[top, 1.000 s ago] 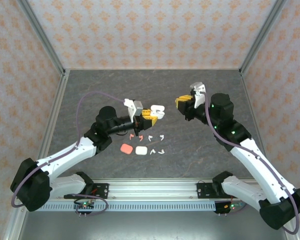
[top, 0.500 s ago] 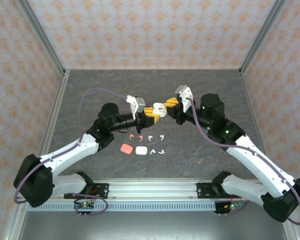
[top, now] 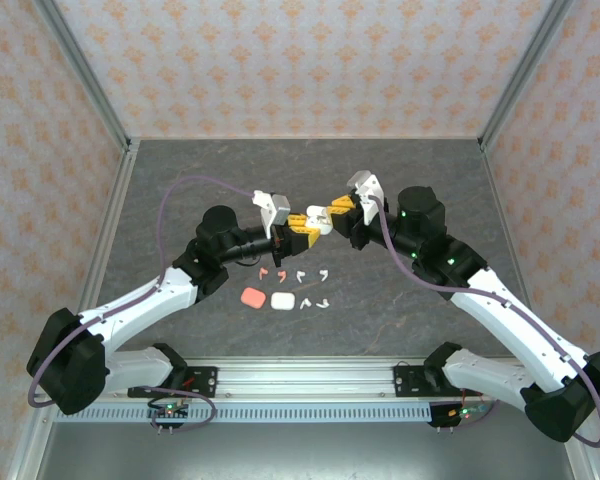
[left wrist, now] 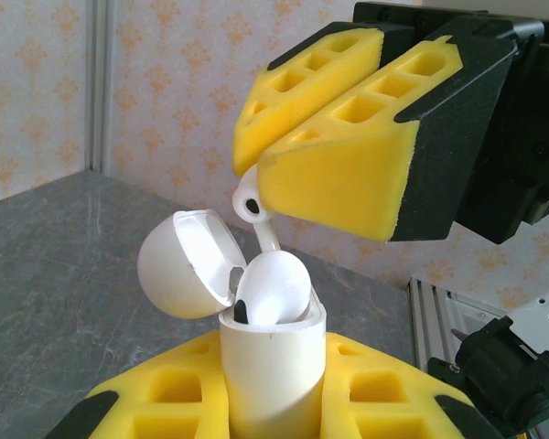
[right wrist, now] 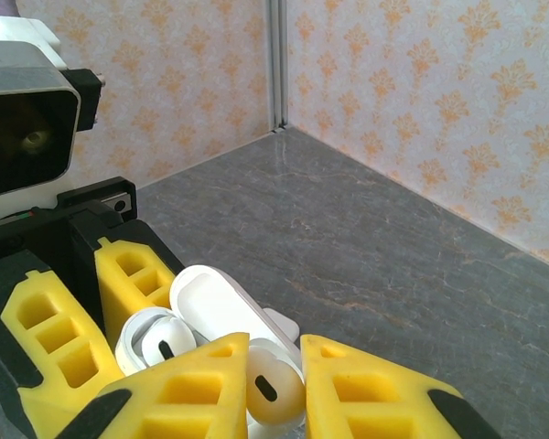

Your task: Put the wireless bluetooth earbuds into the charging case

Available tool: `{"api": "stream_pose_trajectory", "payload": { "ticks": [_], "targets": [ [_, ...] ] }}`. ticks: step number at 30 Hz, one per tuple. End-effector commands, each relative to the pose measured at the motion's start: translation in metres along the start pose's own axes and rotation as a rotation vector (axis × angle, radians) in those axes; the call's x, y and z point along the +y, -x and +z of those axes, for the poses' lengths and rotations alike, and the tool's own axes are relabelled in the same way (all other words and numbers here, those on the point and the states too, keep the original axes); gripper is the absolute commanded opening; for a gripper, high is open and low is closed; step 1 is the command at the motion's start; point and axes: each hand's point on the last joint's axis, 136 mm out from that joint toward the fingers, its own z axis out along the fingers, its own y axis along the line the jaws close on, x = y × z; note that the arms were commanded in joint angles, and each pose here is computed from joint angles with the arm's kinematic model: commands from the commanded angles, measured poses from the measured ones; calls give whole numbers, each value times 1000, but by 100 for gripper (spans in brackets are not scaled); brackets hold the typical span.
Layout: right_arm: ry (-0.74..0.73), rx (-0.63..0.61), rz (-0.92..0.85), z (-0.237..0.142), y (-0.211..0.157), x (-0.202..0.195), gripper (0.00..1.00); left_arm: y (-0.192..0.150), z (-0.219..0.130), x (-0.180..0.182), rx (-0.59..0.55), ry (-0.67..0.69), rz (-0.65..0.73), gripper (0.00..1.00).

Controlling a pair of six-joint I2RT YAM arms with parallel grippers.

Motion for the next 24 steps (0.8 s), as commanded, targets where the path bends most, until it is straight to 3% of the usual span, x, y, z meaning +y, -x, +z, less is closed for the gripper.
{"api": "stream_pose_trajectory", "payload": {
  "ticks": [1, 24],
  "targets": [
    [32, -44, -17, -4, 8, 8, 18, 28, -1, -15, -69, -55, 36, 0],
    [152, -75, 61, -12, 5, 24, 20, 33, -5, -22, -105, -78, 23, 0]
  ]
}}
